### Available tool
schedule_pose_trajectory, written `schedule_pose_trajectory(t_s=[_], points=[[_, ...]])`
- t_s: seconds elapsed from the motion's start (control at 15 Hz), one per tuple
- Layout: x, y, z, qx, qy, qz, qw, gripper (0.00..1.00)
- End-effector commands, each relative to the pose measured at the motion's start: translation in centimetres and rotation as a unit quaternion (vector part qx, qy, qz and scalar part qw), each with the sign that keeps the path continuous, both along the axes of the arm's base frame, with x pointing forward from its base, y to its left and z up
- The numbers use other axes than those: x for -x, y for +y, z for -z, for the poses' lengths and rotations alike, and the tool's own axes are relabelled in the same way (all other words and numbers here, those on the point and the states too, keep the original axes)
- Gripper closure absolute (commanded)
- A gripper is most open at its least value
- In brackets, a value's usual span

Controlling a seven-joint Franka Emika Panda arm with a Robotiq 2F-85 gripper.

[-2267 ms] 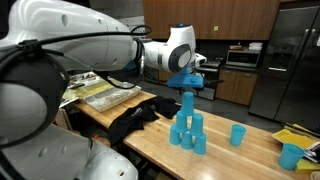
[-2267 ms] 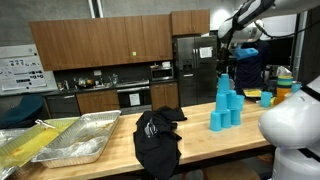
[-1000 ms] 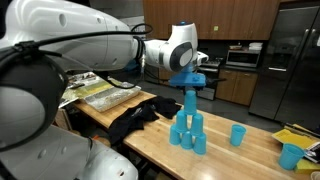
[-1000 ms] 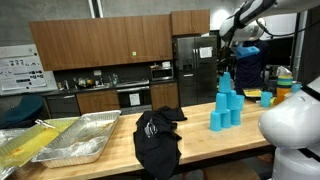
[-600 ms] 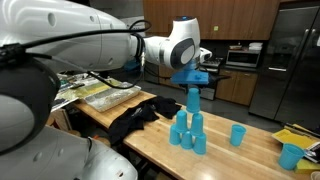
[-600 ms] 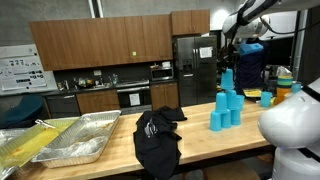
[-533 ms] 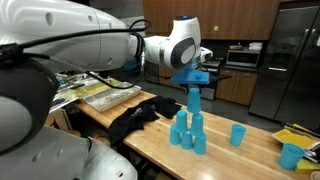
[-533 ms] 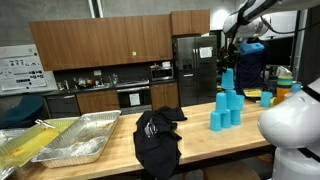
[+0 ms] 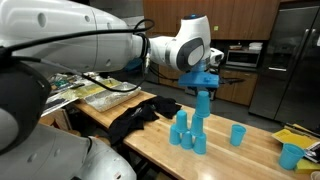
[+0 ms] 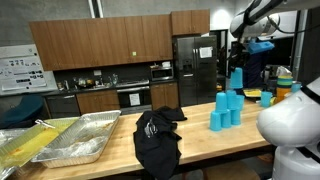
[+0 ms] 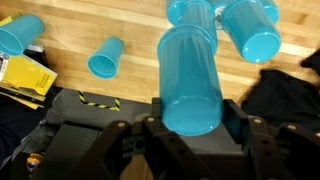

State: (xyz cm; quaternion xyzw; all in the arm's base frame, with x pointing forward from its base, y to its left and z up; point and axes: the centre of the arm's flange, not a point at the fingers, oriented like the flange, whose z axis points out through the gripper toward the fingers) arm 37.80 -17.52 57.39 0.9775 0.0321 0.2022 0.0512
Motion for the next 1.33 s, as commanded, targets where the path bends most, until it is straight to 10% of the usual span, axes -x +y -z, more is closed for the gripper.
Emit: schedule_pose_trajectory(t_s=[0.0,1.27], points=[[0.8,-2.1,0.3,0.001,0.004,0.025,0.9997,0.64],[5.6,-13.0,6.2,-0.029,0.041,0.13,0.9902,0.64]])
